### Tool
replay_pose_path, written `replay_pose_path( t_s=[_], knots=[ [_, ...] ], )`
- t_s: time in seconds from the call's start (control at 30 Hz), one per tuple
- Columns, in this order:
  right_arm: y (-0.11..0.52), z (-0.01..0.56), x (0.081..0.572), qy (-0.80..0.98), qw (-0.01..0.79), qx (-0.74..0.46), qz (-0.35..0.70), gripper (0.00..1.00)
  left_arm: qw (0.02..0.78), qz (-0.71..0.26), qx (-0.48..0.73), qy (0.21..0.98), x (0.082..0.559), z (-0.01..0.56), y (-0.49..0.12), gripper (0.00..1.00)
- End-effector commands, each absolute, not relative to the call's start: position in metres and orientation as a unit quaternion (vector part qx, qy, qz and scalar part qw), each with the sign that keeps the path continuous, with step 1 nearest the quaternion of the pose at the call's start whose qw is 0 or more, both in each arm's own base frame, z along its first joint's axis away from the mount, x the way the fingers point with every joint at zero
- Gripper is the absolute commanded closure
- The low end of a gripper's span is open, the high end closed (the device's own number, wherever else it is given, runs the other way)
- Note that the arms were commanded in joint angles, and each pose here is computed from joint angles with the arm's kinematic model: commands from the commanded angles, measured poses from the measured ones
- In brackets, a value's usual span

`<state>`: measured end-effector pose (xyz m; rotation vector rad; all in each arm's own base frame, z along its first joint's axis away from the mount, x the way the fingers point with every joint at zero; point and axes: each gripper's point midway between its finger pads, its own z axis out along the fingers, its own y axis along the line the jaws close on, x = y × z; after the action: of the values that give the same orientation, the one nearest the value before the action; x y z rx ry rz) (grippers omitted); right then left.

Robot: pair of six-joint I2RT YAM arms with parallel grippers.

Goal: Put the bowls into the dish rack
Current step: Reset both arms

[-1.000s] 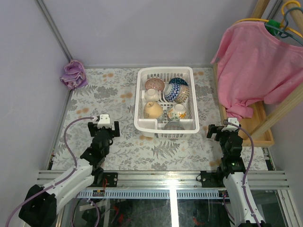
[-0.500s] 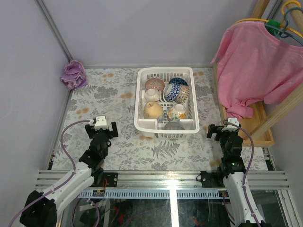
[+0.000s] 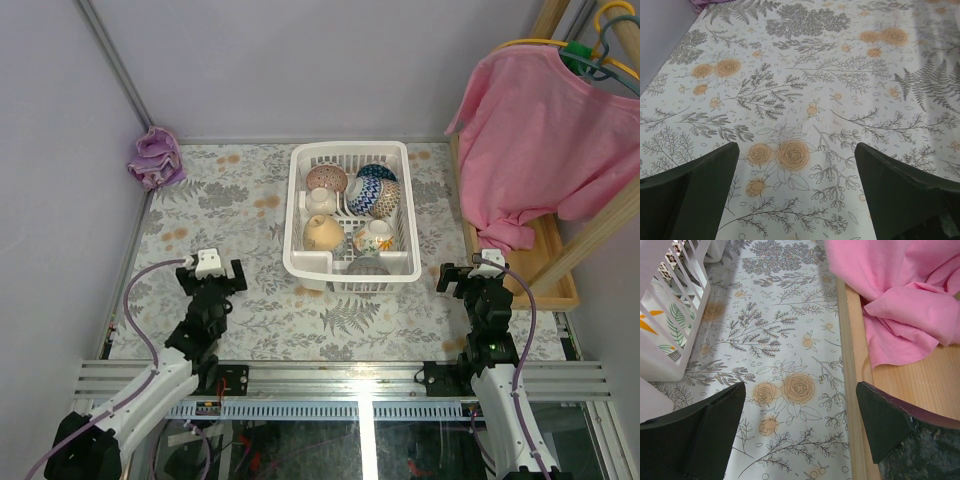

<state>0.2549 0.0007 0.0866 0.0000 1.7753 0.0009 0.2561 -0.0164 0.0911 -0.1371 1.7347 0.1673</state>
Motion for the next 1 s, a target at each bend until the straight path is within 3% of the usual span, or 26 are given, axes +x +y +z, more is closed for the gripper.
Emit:
replay_pose_path(
  t_s=[0.0, 0.27, 0.97],
  knots=[
    [0.001, 0.067, 0.253, 0.777, 0.63, -0.006, 0.0, 0.01, 0.65, 0.057, -0.073, 0.754, 0.262, 0.095, -0.014, 0.0],
    [0.001, 0.067, 0.253, 0.777, 0.63, -0.006, 0.0, 0.01, 0.707, 0.001, -0.051, 0.705, 0.249, 0.1, -0.021, 0.0],
    [0.001, 0.067, 0.253, 0.777, 0.629, -0.006, -0.001, 0.01, 0.682, 0.025, -0.067, 0.728, 0.254, 0.093, -0.015, 0.0]
  ],
)
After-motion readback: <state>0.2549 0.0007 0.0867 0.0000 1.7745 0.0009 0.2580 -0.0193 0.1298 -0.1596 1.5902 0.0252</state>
